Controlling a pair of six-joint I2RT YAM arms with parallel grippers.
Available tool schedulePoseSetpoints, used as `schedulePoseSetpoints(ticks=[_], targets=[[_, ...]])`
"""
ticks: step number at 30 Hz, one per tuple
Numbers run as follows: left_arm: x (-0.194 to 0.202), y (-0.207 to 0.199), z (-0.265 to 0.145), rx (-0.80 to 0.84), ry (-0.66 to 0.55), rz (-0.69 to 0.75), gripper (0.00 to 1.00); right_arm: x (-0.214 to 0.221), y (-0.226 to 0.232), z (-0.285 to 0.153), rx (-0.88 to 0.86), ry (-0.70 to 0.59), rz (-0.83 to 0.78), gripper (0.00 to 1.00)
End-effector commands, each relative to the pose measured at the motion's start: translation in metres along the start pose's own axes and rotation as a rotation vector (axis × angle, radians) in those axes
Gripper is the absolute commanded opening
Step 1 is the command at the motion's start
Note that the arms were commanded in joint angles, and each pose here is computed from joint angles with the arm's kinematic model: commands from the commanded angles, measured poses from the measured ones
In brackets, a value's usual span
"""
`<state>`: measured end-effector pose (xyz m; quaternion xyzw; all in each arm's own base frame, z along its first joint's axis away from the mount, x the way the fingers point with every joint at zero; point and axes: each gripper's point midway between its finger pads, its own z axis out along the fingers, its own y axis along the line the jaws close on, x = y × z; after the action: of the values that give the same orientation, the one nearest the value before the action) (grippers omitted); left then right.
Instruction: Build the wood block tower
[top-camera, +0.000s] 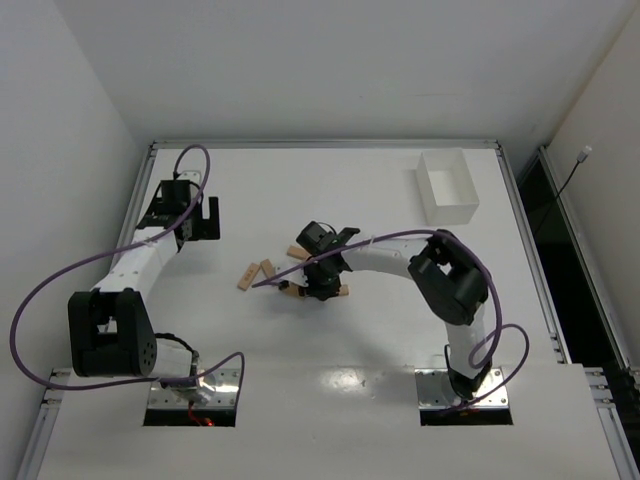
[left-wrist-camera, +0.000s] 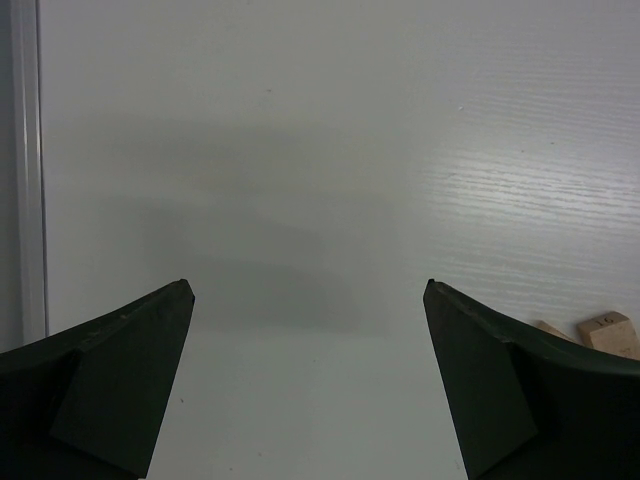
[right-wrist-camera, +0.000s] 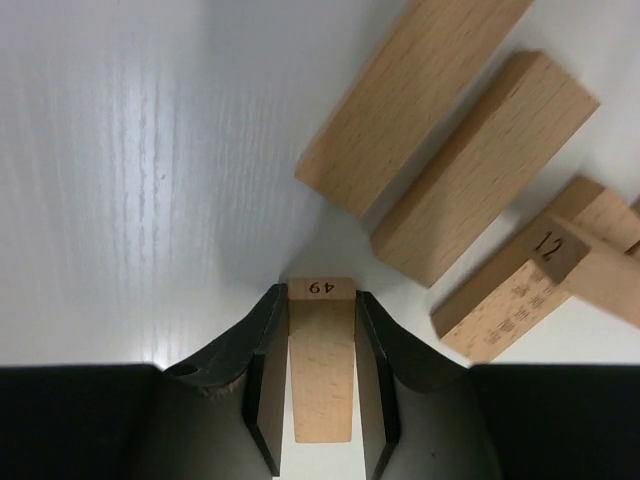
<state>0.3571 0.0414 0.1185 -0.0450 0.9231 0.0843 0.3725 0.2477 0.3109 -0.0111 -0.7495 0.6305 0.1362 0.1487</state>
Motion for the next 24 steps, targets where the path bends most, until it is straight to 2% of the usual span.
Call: schedulePoseSetpoints(ticks=[1,6,10,13,19,20,23,24], targets=[[-0.023,0.004,-0.004,-0.015,-0.059,0.002,0.99,-0.004,0.011,-0.018,-0.01,-0.018,-0.014,0.0],[-0.023,0.002,-0.004,-0.005,-0.059,-0.007,0.99,-0.016,0.013,-0.059,0.077,-0.081,0.005,0.0],[-0.025,0.0,-0.004,0.004,-0.069,-0.018,0.99,-0.04,-0.014,-0.103,0.243,-0.163,0.034,0.0],[-0.025,0.0,-0.004,0.004,-0.069,-0.018,0.99,-0.064,-0.051,-0.129,0.359,-0.202,0.043,0.0],[-0.027,0.001,-0.002,-0.006,-0.069,-0.029,0.99,-0.085,-0.124,-0.132,0.506,-0.222,0.104,0.0],[-0.027,0.001,-0.002,-0.006,-0.069,-0.029,0.99,-0.075,-0.137,-0.117,0.516,-0.188,0.135,0.0],[-0.025,0.003,-0.003,-0.015,-0.06,-0.028,0.99,-0.08,-0.172,-0.113,0.564,-0.189,0.154,0.0],[-0.025,0.003,-0.003,-0.015,-0.06,-0.028,0.99,-0.067,-0.18,-0.092,0.539,-0.152,0.164,0.0]])
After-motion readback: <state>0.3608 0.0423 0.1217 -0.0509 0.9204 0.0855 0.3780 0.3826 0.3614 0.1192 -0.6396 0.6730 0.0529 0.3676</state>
